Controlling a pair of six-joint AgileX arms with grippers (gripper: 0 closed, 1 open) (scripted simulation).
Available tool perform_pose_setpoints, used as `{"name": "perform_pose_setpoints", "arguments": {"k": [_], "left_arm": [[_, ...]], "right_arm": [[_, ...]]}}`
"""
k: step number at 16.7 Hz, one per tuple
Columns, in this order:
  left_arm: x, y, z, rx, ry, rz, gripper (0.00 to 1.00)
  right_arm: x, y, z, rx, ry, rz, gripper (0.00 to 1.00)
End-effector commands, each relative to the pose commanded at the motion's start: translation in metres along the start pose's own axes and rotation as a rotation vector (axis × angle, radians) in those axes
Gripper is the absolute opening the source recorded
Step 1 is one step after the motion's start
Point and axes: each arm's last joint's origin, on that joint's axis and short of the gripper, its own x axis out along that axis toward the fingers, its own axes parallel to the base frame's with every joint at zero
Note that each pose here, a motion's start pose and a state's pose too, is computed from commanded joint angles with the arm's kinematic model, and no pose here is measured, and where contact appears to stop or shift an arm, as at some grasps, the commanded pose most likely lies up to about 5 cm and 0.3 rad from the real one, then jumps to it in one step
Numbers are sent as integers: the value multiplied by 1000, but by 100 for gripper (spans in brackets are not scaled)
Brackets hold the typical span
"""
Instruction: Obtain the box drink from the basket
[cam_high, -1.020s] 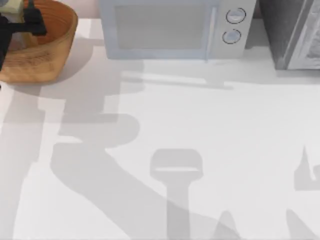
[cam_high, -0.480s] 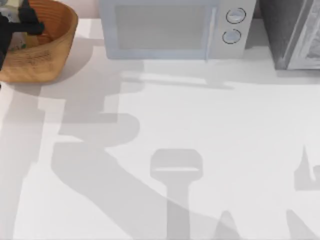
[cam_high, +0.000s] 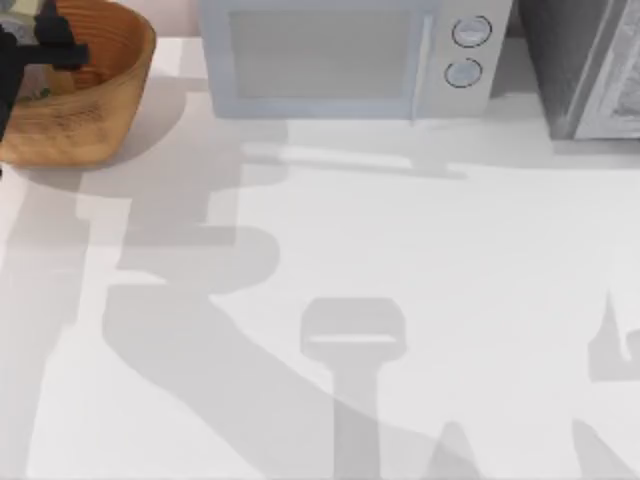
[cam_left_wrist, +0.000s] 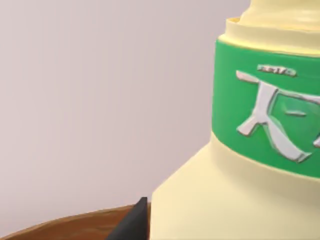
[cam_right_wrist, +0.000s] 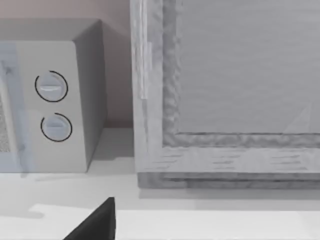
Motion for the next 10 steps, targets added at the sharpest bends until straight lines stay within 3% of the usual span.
{"name": "perform_pose_setpoints", "arguments": {"k": [10], "left_arm": [[-1, 2, 9, 4, -19, 5, 0]], "right_arm": [[0, 0, 0, 0, 0, 0, 100]]}}
